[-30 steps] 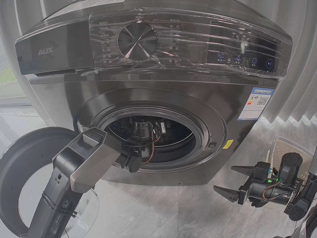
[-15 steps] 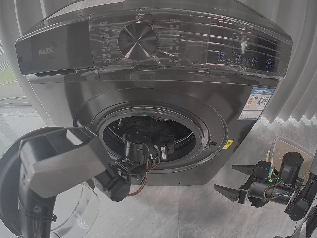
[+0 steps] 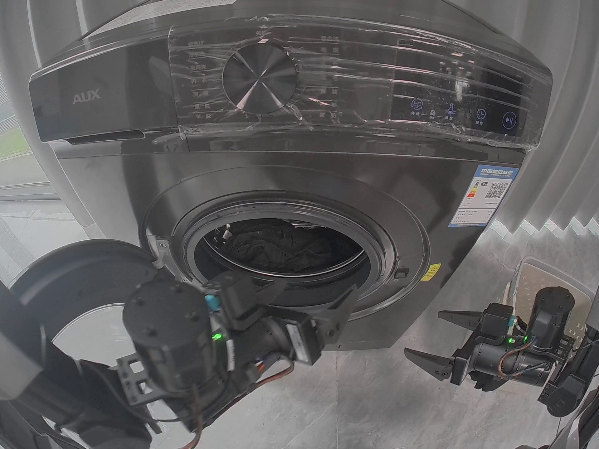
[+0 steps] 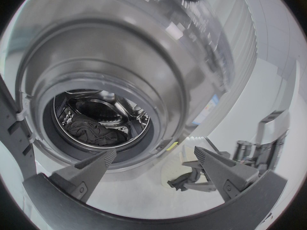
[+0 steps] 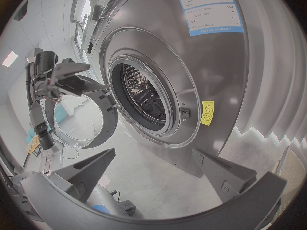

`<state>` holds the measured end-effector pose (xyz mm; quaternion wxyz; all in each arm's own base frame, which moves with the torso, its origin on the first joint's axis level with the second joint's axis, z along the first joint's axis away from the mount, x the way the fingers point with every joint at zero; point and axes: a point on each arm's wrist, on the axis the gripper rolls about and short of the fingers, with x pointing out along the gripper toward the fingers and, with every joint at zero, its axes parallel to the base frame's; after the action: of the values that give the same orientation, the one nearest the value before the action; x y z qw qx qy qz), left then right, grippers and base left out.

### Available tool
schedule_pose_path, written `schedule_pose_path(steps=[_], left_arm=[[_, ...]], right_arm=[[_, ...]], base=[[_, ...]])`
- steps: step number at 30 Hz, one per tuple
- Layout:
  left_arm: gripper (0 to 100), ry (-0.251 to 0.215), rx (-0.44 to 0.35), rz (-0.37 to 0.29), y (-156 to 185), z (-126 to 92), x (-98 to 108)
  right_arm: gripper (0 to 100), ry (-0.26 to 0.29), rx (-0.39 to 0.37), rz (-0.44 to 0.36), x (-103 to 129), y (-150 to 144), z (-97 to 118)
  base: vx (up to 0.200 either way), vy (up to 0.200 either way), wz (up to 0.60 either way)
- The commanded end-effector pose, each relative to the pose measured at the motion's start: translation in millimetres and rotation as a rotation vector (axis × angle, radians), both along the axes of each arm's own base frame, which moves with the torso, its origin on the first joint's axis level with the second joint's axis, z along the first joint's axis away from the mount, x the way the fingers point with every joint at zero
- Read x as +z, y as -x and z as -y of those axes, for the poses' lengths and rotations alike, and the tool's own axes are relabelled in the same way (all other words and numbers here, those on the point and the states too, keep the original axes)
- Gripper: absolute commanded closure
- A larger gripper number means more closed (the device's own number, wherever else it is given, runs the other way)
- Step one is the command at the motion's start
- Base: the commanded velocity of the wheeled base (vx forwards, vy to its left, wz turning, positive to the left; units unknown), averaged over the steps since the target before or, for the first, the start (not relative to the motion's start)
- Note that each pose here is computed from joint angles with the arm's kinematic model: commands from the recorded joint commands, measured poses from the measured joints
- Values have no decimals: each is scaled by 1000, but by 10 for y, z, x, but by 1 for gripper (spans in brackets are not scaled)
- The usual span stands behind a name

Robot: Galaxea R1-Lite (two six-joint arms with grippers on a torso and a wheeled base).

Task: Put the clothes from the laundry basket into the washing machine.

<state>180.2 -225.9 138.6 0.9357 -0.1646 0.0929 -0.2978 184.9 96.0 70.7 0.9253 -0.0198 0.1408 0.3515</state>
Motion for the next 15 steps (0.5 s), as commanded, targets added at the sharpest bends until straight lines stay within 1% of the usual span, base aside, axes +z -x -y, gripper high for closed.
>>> schedule_pose_path(steps=[1, 2, 3, 4, 5, 6, 8, 9, 10, 11, 14, 15], left_arm=[[0, 64, -66, -15, 609, -512, 149], [0, 58, -65, -16, 623, -533, 137], [0, -26, -63, -6, 739, -728, 29], [0, -74, -45, 7, 735, -776, 3], [0, -120, -7, 6, 684, -791, -45], [0, -144, 49, 7, 625, -830, -64], [0, -176, 193, 24, 535, -946, -61], [0, -184, 232, 30, 517, -975, -57], [0, -184, 232, 30, 517, -975, -57], [0, -197, 260, 30, 541, -1035, -73], [0, -188, 259, 38, 599, -1099, -58], [0, -195, 259, 37, 623, -1124, -68]], right_arm=[[0, -19, 3, 47, 114, 83, 33], [0, -23, 3, 54, 129, 88, 36], [0, -37, 0, 88, 202, 116, 53], [0, -37, 0, 88, 202, 116, 53], [0, -57, -5, 126, 285, 150, 76], [0, -64, -11, 143, 320, 161, 95], [0, -79, -24, 172, 382, 187, 118], [0, -83, -34, 176, 395, 191, 128], [0, -84, -36, 177, 398, 192, 129], [0, -91, -67, 193, 433, 204, 153], [0, -106, -119, 230, 509, 234, 205], [0, -119, -135, 250, 552, 255, 231]], base=[[0, 0, 0], [0, 0, 0], [0, 0, 0], [0, 0, 0], [0, 0, 0], [0, 0, 0], [0, 0, 0], [0, 0, 0], [0, 0, 0], [0, 0, 0], [0, 0, 0], [0, 0, 0]])
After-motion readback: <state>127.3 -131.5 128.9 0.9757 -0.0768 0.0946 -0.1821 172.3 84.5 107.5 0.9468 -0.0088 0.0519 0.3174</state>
